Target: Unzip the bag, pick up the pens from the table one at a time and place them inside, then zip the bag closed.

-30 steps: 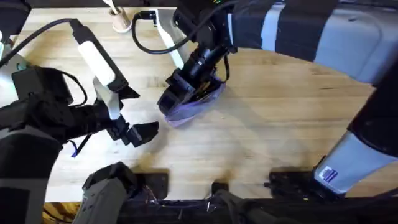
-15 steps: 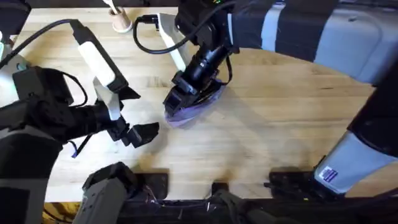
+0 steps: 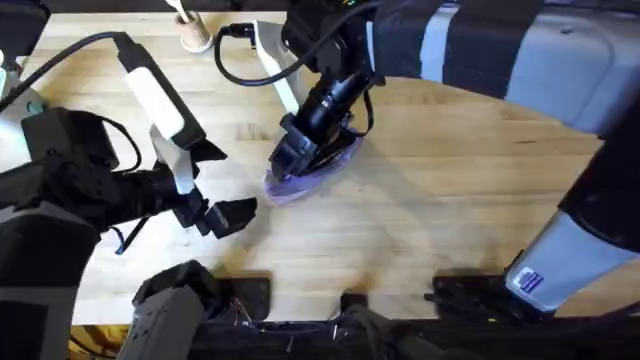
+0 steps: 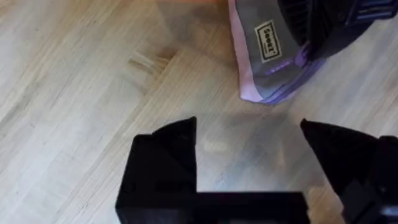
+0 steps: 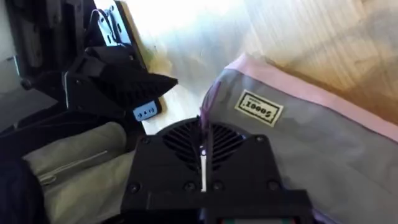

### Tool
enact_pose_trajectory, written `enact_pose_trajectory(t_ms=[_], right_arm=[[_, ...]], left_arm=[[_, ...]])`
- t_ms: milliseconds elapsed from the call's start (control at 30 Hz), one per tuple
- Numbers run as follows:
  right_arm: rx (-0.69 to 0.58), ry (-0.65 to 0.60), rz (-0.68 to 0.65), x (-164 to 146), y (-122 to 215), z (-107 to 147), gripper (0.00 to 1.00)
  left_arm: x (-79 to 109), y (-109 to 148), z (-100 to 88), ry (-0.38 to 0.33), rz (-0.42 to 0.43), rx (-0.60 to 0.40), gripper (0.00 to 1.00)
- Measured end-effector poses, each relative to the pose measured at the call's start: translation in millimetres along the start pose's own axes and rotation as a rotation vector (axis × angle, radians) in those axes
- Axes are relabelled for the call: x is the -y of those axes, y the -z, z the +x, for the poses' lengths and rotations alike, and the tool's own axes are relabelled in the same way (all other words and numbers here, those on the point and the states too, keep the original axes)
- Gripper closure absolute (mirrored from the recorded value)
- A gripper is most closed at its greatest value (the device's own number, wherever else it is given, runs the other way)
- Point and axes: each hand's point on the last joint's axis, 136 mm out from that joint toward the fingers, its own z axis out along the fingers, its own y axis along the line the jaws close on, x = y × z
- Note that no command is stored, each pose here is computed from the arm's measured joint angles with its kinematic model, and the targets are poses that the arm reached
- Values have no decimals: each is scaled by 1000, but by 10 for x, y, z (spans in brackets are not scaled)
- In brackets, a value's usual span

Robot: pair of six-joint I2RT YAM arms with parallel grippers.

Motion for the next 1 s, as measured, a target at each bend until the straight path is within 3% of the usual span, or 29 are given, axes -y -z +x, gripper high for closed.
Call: enact_pose_trajectory(t_ms=[567,700,733,1000], right_arm=[[143,53,48,-14,525,-470,970],[145,52,49,-5,531,-473,970],[144,52,49,-8,529,-470,970],[144,52,49,-8,529,-470,970]], left_arm=[[79,-47,-120,3,37,104,14],[35,-58,-222,-33,24,175,14],[-37,-53,-365,-77,18,263,14],[-28,-245,-354,20,153,328,15]])
